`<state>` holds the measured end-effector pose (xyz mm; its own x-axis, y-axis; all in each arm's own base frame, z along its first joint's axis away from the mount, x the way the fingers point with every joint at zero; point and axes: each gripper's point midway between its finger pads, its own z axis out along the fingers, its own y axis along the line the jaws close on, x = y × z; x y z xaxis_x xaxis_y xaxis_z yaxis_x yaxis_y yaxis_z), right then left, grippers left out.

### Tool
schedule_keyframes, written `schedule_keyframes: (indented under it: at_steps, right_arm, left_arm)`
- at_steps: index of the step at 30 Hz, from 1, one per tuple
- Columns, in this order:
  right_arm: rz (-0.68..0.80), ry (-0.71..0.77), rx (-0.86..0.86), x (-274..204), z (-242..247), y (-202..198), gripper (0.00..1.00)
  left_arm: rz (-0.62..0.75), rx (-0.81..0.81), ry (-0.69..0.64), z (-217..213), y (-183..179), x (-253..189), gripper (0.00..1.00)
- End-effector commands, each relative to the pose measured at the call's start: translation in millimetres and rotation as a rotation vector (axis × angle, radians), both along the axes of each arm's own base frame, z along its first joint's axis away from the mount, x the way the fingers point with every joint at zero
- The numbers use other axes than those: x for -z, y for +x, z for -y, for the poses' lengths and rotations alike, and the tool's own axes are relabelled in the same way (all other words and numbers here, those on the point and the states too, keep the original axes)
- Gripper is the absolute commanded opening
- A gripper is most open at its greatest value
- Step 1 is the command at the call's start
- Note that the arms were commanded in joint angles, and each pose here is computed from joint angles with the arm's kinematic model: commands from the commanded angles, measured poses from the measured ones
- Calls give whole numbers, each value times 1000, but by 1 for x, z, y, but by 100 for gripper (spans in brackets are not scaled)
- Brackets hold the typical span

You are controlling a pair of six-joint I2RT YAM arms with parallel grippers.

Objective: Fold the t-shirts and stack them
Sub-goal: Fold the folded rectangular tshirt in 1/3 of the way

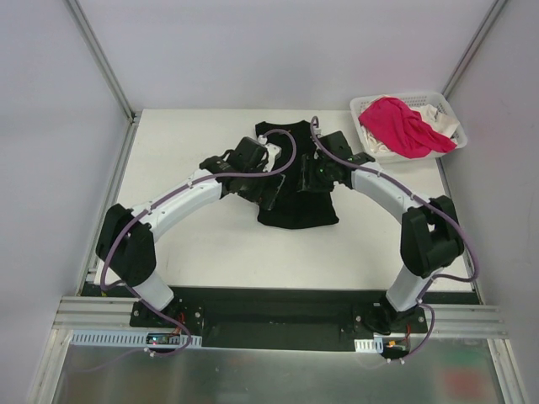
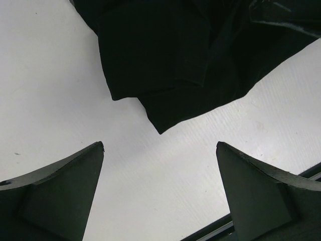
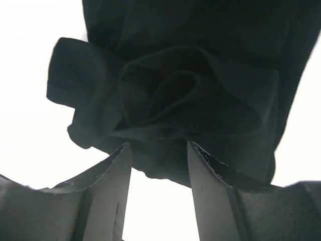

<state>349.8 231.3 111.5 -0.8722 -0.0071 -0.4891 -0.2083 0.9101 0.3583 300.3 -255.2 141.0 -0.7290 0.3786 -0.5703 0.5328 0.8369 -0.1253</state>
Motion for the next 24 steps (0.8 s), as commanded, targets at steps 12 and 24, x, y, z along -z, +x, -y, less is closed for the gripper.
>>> schedule_keyframes:
  at_steps: [12, 24]
  right_arm:
    - [33, 37, -25, -14, -24, 13, 50]
    - [38, 35, -60, -11, -37, -17, 50]
  left_arm:
    - [49, 30, 9, 3, 3, -10, 92]
    - [187, 152, 48, -2, 4, -17, 92]
